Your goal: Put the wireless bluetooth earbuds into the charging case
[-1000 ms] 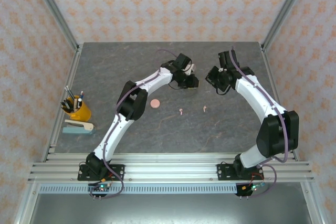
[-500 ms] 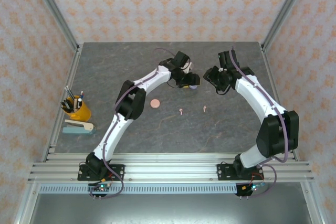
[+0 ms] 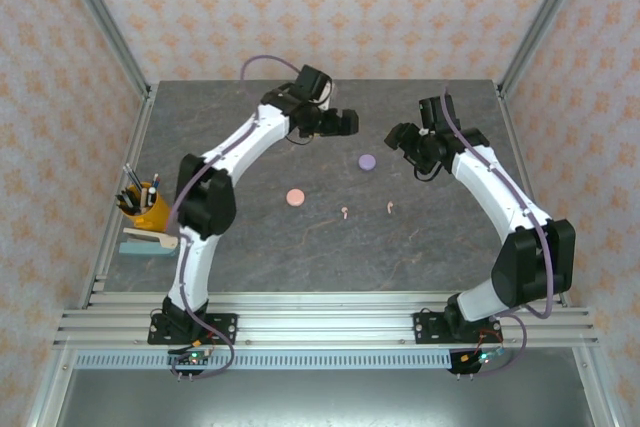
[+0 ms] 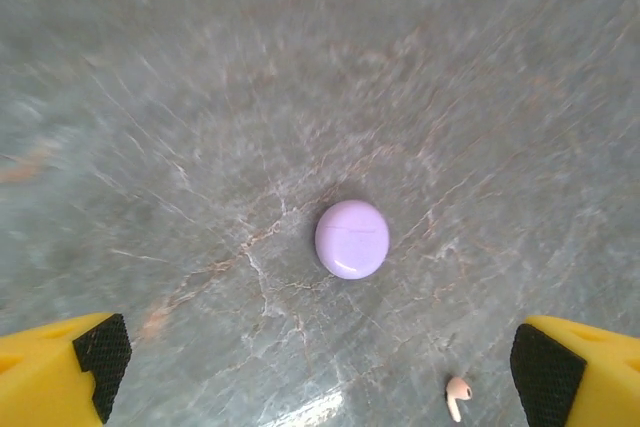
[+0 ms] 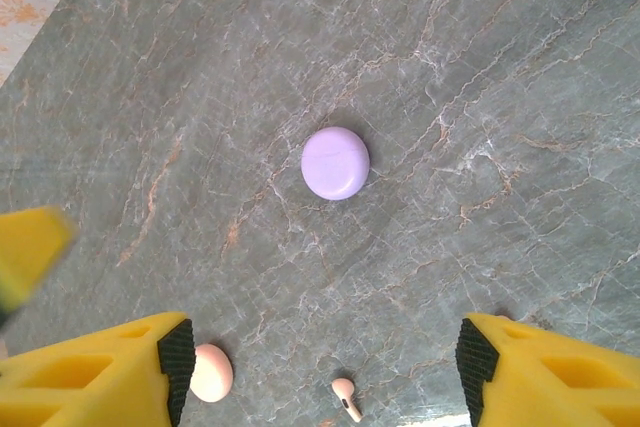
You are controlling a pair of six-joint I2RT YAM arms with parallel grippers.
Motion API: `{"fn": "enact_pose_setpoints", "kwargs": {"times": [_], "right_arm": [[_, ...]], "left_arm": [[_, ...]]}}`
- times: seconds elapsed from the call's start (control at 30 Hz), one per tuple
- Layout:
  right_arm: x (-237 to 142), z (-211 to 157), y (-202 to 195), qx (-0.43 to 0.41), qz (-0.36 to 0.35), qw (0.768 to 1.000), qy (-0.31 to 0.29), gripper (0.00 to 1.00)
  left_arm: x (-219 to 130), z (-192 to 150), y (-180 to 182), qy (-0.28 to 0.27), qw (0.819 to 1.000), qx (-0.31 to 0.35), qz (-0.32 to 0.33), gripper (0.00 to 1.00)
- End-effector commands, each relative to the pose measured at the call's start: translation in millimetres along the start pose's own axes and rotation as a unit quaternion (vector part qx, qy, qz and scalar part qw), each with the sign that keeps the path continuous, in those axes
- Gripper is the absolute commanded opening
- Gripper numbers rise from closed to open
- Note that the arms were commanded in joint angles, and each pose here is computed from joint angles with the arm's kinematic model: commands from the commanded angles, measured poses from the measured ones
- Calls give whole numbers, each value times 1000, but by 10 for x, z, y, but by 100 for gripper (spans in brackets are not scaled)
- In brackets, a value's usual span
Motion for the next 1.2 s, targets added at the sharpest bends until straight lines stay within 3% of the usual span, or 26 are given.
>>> {"fn": "enact_pose_setpoints", "kwargs": {"times": [0.0, 0.13, 0.3, 0.5, 0.7, 0.9, 1.17], "right_arm": [[9, -58, 74, -24, -3, 1000, 5, 72], [100, -152, 244, -50, -10, 999, 16, 73], [228, -290, 494, -80, -17, 996, 34, 73], [471, -537, 935, -137, -36, 988, 68, 75], [846, -835, 1353, -180, -68, 976, 102, 78], [1217, -1137, 1615, -214, -115, 961, 133, 87], [1530, -1465, 1769, -251, -169, 940, 158, 87]], "left_arm": [[-416, -38, 22, -56, 997, 22, 53, 100], [-798, -134, 119, -126, 988, 8, 89, 100], [-1193, -350, 410, -215, 962, -33, 168, 100], [-1570, -643, 735, -285, 933, -64, 208, 100], [-1790, -841, 1101, -316, 911, -110, 243, 100], [-1835, -1008, 1476, -361, 873, -199, 260, 100], [-1804, -1024, 1756, -292, 883, -227, 288, 100]]}}
Point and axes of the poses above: each hand's point on the last joint's axis, 136 mm out from that joint toward the fingers, its own x axis out along the fingers, its own y axis along the line the jaws close on, z = x × y, the point moved 10 cm from there along -x, back along the fingers, and after that the axes turned 8 degrees about -x, right-handed, at the moved point
